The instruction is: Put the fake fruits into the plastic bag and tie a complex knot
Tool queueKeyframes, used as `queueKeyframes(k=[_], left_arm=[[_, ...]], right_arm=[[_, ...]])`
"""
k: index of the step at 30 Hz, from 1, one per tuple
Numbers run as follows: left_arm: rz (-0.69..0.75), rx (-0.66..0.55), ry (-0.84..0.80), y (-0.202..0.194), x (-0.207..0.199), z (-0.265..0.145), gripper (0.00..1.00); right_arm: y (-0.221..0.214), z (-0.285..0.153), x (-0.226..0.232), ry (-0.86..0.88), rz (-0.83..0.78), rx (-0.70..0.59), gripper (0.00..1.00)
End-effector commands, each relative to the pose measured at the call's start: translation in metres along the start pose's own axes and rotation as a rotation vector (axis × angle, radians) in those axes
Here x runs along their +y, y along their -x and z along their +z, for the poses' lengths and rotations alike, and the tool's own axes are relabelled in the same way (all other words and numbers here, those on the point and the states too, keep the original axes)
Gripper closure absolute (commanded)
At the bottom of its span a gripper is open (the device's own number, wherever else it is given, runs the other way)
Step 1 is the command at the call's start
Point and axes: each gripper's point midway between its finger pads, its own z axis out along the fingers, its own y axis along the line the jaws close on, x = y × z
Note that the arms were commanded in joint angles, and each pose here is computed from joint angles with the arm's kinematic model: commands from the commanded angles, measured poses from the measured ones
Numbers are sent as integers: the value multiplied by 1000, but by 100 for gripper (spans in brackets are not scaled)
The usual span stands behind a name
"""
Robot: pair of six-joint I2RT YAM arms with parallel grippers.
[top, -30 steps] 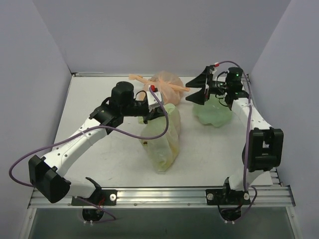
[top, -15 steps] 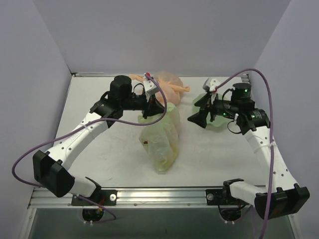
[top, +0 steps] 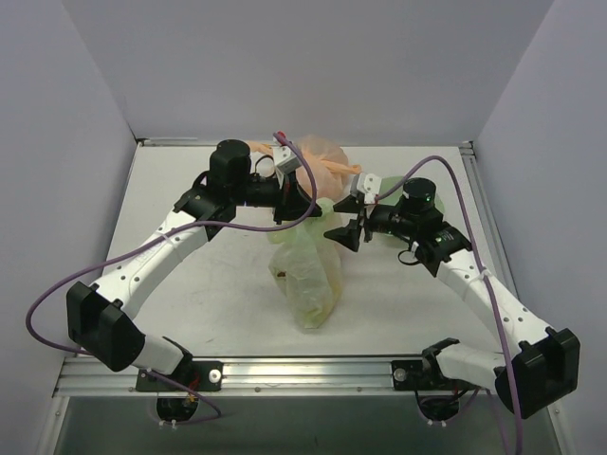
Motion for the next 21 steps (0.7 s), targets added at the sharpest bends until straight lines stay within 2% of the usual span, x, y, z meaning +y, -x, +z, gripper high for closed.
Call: queueKeyframes(k=[1,5,12,21], left_arm=[[69,-72,-44,30,-11,-4,100],[69,-73,-59,29,-12,-4,100],[65,-75,-68,29,-10,-4,100],[57,-83,-97,32,-10,-5,100]], right_arm=[[43,1,-2,-41,-136,-140,39],[44,2,1,-36,-127,-148,40],[46,-6,-8,-103,-123,-149,49],[62,-3,1,-54,-98,-197,50]])
